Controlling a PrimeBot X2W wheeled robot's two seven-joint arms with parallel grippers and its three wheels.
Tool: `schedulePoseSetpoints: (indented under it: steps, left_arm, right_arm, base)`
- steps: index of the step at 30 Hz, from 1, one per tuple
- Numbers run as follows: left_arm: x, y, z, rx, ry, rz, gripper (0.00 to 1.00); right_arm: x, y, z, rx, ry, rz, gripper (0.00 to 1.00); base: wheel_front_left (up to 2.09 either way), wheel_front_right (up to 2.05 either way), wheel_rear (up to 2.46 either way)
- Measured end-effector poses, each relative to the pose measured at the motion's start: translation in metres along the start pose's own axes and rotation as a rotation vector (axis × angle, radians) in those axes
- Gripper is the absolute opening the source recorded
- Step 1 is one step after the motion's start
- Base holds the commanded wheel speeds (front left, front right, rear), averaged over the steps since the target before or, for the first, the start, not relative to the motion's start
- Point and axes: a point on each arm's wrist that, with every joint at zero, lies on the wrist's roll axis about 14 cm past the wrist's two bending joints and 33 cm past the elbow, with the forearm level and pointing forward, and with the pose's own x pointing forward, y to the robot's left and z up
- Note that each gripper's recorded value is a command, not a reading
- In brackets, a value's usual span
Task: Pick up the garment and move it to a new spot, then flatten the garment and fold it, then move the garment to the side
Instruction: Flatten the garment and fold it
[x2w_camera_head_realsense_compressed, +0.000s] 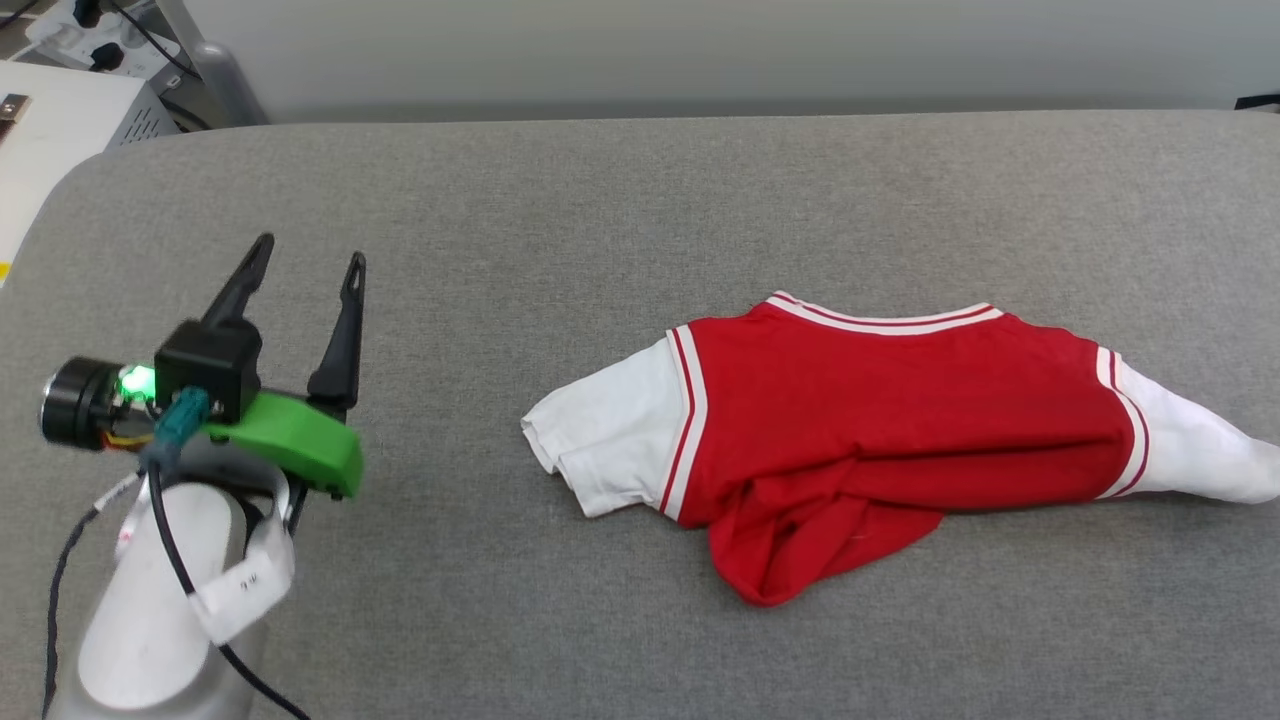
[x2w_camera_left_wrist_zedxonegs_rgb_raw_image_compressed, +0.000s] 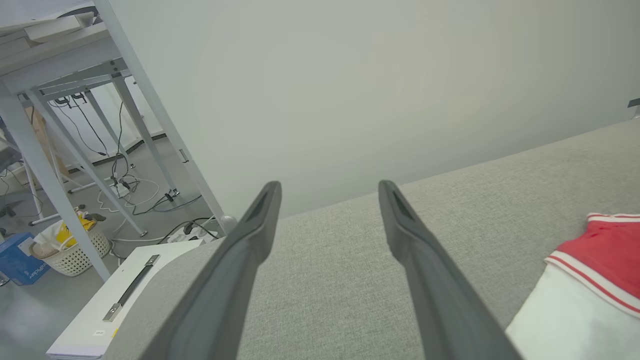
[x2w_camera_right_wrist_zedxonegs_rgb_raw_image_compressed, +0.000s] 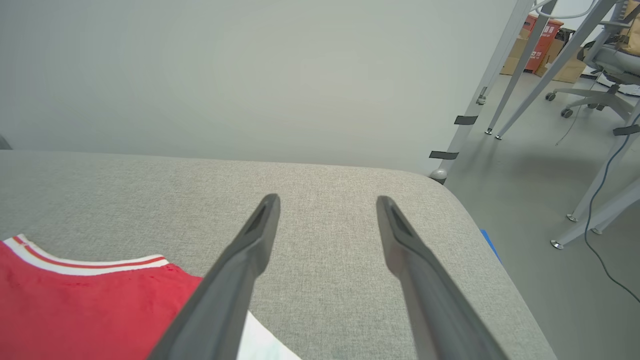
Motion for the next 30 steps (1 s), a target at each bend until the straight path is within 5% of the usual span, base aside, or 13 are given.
schedulePoseSetpoints:
  steps: [5,11,21,30]
  left_arm:
    - [0.037,-0.01,0.008,0.004,0.089,-0.102,1.0]
    - [0.051,-0.059,-0.015,-0.006,0.354,-0.322,1.0]
    - [0.024,-0.115,-0.071,0.02,0.834,-0.602,1.0]
    - [-0.005,-0.135,-0.13,0.1,1.076,-0.716,1.0]
  right_arm:
    - [-0.015,0.033,-0.009,-0.012,-0.044,0.047,1.0]
    - [-0.026,0.062,-0.001,-0.012,-0.109,0.09,1.0]
    - [-0.033,0.093,-0.005,-0.02,-0.091,0.14,1.0]
    - [-0.033,0.091,-0.022,-0.018,-0.043,0.129,1.0]
  base:
    - [0.0,0.0,0.0]
    - [0.0,0.0,0.0]
    - [0.0,0.0,0.0]
    - [0.0,0.0,0.0]
